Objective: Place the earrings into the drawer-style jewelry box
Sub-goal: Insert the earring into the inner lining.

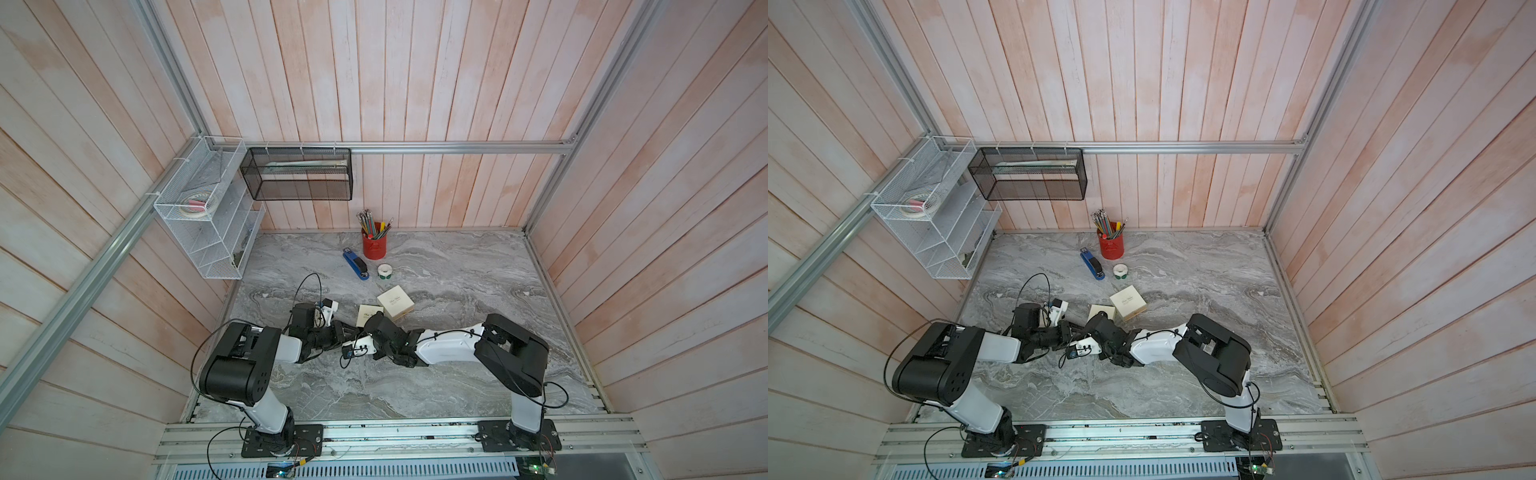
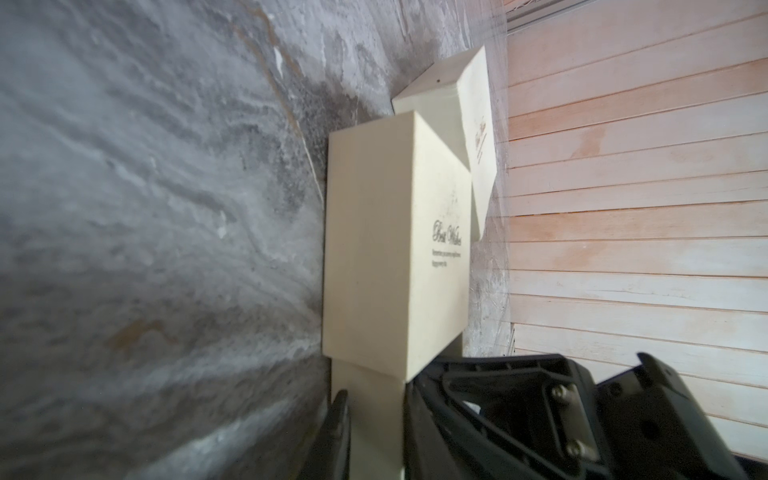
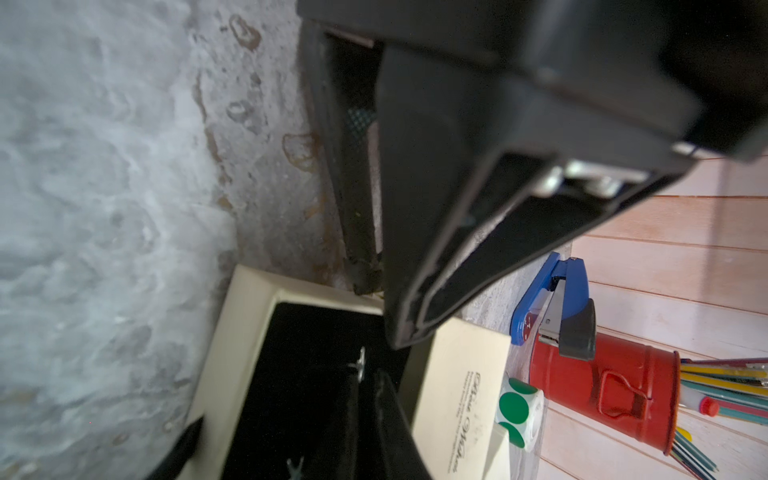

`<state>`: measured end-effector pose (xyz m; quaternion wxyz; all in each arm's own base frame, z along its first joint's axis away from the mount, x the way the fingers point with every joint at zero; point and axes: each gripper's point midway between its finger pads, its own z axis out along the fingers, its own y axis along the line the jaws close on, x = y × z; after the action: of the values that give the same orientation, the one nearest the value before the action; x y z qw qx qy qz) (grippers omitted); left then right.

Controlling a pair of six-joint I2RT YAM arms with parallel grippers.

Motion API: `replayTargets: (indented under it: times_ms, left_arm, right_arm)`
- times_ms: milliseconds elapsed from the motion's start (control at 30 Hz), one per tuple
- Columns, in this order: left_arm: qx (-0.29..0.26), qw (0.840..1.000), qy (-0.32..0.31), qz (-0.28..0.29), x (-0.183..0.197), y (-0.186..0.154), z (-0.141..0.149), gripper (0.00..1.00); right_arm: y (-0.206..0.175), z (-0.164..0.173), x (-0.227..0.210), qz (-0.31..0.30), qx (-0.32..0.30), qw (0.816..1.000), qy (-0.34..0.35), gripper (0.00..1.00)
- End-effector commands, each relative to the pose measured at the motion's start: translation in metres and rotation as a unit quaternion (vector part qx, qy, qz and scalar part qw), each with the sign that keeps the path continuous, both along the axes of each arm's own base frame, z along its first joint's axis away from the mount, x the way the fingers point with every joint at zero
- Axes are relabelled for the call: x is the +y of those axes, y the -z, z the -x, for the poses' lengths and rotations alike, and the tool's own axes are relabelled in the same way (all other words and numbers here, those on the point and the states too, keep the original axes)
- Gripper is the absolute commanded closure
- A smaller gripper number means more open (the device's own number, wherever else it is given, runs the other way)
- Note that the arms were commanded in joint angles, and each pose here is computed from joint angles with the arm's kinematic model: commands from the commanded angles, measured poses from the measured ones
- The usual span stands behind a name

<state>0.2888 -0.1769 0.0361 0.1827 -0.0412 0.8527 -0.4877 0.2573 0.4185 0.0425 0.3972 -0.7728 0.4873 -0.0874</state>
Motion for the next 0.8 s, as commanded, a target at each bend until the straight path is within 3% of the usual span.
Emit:
replayTargets:
  times_ms: [0,367,500,600,767]
  left_arm:
    - [0.014,1.000,-0.006,-0.011,0.002,0.008,0.003,0.76]
    - [0.011,1.000,-0.006,-0.011,0.001,0.006,0.001,0.76]
    - [-0.002,1.000,-0.007,-0.004,0.000,-0.004,0.000,0.76]
    - [-0.026,1.000,-0.011,-0.001,0.001,-0.021,-0.003,0.76]
    - [-0.058,0.997,-0.035,-0.035,0.012,-0.038,-0.003,0.75]
  right_arm:
    - [-0.011,0.004,-0.003,-0.010,0.012,1.000,0.001,0.87]
    - [-0.020,0.007,-0.011,-0.030,0.023,0.999,0.007,0.84]
    - [-0.039,0.002,-0.010,-0.092,0.056,0.993,0.041,0.84]
    - [-0.060,-0.002,-0.005,-0.159,0.111,0.977,0.085,0.86]
    - [-0.089,-0.010,-0.003,-0.264,0.237,0.916,0.188,0.98]
